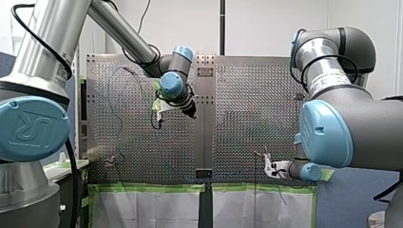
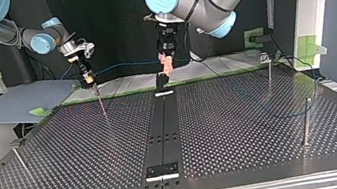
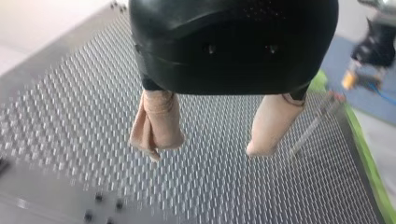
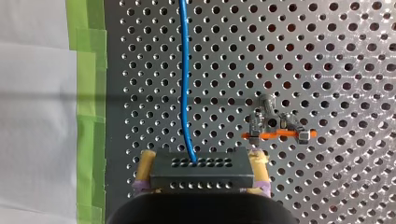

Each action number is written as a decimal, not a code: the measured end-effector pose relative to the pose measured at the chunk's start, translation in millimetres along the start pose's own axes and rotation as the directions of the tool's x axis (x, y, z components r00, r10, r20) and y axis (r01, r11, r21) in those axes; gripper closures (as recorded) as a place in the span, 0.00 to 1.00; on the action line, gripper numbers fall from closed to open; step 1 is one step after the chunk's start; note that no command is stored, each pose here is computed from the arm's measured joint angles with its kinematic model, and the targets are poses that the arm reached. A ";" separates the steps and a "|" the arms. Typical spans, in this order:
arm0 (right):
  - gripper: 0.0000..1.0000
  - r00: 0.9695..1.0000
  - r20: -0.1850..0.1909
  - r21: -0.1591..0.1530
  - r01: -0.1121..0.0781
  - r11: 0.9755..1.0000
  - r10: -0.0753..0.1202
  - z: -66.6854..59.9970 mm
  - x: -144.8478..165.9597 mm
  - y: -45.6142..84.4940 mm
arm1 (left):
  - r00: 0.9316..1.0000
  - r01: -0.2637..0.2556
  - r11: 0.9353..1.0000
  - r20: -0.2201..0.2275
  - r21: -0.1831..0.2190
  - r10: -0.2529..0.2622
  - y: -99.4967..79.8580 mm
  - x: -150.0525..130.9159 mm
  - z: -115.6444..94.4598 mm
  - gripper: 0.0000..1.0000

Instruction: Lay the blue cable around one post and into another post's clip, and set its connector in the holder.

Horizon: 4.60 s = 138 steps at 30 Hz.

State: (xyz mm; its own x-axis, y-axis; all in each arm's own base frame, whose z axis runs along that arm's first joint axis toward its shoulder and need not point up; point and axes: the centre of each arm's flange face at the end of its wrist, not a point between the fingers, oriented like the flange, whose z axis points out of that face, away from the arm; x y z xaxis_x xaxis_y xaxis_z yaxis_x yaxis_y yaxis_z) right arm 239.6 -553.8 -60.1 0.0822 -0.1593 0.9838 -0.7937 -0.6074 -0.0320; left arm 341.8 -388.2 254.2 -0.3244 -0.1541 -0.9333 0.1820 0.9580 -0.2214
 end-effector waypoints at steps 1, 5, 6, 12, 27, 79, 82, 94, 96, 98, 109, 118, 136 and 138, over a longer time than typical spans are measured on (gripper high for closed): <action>1.00 1.000 0.000 -0.001 0.001 1.000 -0.001 0.0 0.0 0.1 | 1.000 0.009 1.000 0.004 0.014 -0.009 -5.6 1.4 1.7 0.00; 1.00 1.000 0.000 -0.003 0.001 1.000 -0.001 -0.2 0.0 1.0 | 0.999 0.048 0.996 0.016 0.081 -0.050 -30.6 8.0 8.2 0.00; 1.00 1.000 0.000 -0.004 0.001 1.000 -0.001 -0.3 0.0 1.6 | 0.998 0.056 0.994 0.017 0.096 -0.058 -35.8 9.6 9.3 0.00; 1.00 1.000 0.000 -0.010 0.001 1.000 -0.001 -0.8 -0.2 3.7 | 0.992 0.117 0.977 0.032 0.180 -0.124 -74.0 21.1 16.4 0.00; 1.00 1.000 0.003 -0.012 0.003 1.000 -0.003 -1.4 -0.3 4.7 | 0.969 0.200 0.933 0.082 0.301 -0.234 -156.7 59.2 20.5 0.00; 1.00 1.000 0.010 -0.023 0.001 1.000 -0.001 -3.7 -1.2 10.3 | 0.998 0.054 0.970 -0.036 0.236 -0.046 -129.5 317.6 61.6 0.00; 1.00 1.000 0.009 -0.022 0.001 1.000 -0.001 -3.6 -1.1 10.0 | 0.998 0.052 0.973 -0.038 0.227 -0.045 -127.7 325.1 70.8 0.00; 1.00 1.000 0.013 -0.025 0.004 1.000 -0.004 -4.4 -1.7 11.7 | 0.998 0.041 0.983 -0.049 0.179 -0.033 -123.6 354.2 98.6 0.00; 1.00 1.000 0.014 -0.026 0.004 1.000 -0.004 -4.5 -1.9 11.7 | 0.998 0.044 0.985 -0.048 0.167 -0.036 -120.3 360.0 105.7 0.00; 1.00 1.000 0.016 -0.027 0.005 1.000 -0.005 -4.7 -2.0 11.9 | 0.998 0.043 0.987 -0.051 0.154 -0.036 -114.7 367.1 111.5 0.00; 1.00 0.999 0.028 -0.041 0.017 0.999 -0.016 -6.1 -2.9 13.5 | 0.999 0.001 0.998 -0.040 0.060 0.002 -97.1 378.7 128.2 0.00; 1.00 0.999 0.036 -0.051 0.025 0.998 -0.023 -7.5 -3.6 16.2 | 1.000 -0.018 0.998 0.007 0.064 0.018 -122.9 361.6 130.1 0.00; 1.00 0.999 0.037 -0.052 0.035 0.998 -0.033 -7.7 -3.5 16.6 | 0.997 -0.033 0.999 0.064 -0.011 0.034 -109.0 323.3 179.3 0.00; 1.00 0.999 0.038 -0.051 0.038 0.998 -0.036 -7.7 -3.5 16.5 | 0.997 -0.031 0.999 0.066 -0.013 0.032 -107.6 320.0 183.7 0.00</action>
State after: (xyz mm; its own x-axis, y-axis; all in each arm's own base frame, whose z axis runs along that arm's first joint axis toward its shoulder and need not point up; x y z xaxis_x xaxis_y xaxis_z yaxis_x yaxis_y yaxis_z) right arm 221.5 -557.2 -62.7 0.1334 -0.1666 0.9770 -0.8200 -0.5722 0.0144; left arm 388.9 -585.0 -72.6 -0.2566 -0.1388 -0.9565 0.1795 0.9656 -0.1883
